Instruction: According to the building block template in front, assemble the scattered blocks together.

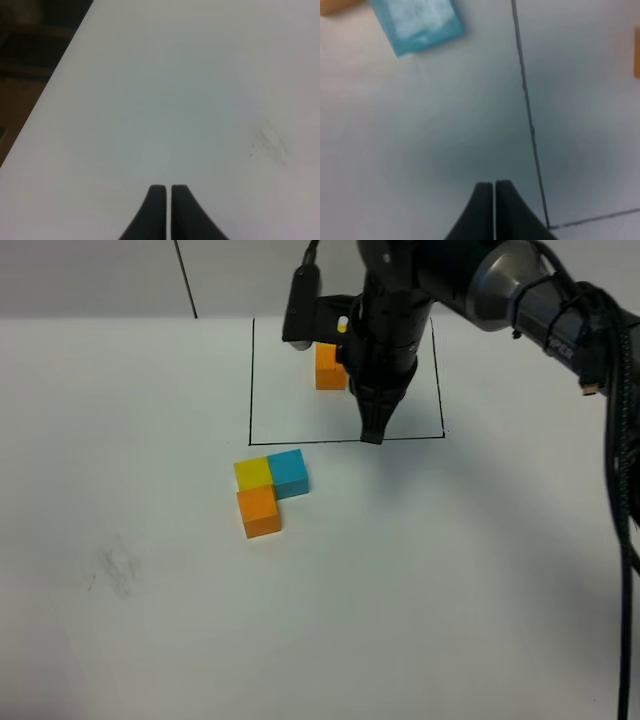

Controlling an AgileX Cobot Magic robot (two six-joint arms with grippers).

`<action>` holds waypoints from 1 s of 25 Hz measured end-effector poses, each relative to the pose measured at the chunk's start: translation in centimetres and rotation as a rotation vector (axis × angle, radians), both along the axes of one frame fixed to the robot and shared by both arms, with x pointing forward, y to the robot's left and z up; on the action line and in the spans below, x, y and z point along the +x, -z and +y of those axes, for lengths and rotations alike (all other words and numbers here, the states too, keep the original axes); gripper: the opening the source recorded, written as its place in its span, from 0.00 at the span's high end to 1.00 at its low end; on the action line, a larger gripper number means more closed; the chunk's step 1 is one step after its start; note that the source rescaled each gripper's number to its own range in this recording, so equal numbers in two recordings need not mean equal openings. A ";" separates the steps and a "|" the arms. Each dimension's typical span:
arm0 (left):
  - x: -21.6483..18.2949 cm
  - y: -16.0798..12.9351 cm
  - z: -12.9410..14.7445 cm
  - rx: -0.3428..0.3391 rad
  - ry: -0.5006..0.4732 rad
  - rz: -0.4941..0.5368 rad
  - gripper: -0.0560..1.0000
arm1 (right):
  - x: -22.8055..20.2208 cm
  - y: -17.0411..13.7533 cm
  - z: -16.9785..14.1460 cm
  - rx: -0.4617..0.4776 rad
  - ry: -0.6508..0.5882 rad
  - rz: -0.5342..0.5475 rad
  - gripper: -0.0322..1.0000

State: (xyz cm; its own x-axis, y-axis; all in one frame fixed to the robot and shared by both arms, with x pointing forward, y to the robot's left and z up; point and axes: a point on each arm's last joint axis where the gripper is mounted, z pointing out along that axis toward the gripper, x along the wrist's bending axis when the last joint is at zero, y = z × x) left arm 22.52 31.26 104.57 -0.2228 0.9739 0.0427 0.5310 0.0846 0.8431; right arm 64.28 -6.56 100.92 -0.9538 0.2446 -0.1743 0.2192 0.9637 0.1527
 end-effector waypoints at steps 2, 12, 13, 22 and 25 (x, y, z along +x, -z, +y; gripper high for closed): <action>0.0 0.0 0.0 0.000 0.000 0.000 0.94 | -0.4 -0.6 -2.0 -0.004 0.047 0.013 0.96; 0.0 0.0 0.0 0.000 0.000 0.000 0.94 | -7.4 0.0 -13.1 -0.007 0.325 0.061 0.96; 0.0 0.0 0.0 0.000 0.000 0.000 0.94 | -8.4 -0.2 -13.9 0.008 0.357 0.043 0.96; 0.0 0.0 0.0 0.000 0.000 0.000 0.94 | -17.7 -0.5 -18.1 0.082 0.683 0.027 0.96; 0.0 0.0 0.0 0.000 0.000 0.000 0.94 | -20.7 -0.4 -18.9 0.105 0.775 0.017 0.96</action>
